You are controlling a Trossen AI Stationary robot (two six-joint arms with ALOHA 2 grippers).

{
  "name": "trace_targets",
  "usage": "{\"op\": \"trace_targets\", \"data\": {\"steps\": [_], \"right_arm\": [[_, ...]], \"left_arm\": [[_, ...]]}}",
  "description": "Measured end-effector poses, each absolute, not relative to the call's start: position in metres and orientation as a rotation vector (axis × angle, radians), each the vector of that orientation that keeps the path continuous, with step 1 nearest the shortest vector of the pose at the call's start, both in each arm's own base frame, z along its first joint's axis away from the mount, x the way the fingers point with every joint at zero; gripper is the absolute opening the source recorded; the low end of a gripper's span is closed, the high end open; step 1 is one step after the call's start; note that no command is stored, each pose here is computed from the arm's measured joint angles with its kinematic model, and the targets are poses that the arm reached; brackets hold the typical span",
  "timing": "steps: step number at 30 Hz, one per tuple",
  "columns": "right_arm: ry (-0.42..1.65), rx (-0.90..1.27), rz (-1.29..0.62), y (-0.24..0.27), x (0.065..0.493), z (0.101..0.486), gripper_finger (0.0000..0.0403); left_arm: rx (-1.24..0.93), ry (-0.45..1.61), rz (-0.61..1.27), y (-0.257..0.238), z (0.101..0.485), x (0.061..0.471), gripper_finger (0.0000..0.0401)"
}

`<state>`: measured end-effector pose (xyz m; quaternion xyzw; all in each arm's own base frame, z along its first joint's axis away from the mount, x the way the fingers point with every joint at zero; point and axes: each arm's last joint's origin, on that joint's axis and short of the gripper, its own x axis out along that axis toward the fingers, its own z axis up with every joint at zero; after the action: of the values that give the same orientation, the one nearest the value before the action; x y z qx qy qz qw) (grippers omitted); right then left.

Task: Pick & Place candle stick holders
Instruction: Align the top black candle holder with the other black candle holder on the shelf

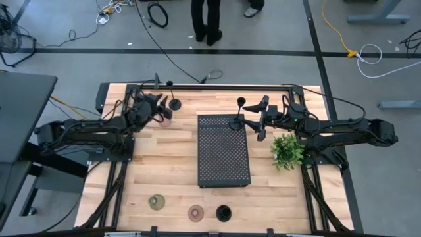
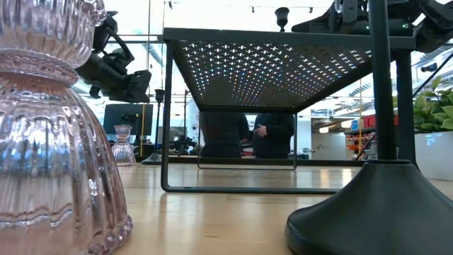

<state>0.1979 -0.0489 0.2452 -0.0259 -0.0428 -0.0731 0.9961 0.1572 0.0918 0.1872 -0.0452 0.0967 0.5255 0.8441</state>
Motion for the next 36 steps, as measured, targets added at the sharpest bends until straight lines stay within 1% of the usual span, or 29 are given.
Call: {"op": "trace_targets", "data": {"steps": [5,9,22,32,36], "right_arm": [[-0.098,-0.054,-0.146,-0.049,0.198,0.246,0.0256],[-0.102,-0.055,-0.146,-0.049,0.198,0.247,0.0256],[-0.119,-0.058,-0.138,-0.048,0.198,0.248,0.0256],[-0.127,-0.060,-0.139,-0.048,0.198,0.249,0.0256],[-0.128,-0.059,-0.139,-0.048,0.198,0.249,0.0256]], "left_arm": [[-0.121,0.185,1.122,0.094,0.188,0.156,0.0164],[-0.127,0.150,1.106,0.094,0.190,0.158,0.0173],[-0.104,0.144,1.127,0.113,0.169,0.177,0.0174],[-0.117,0.112,1.121,0.128,0.159,0.181,0.0174],[-0.120,0.099,1.127,0.136,0.161,0.187,0.0174]]}}
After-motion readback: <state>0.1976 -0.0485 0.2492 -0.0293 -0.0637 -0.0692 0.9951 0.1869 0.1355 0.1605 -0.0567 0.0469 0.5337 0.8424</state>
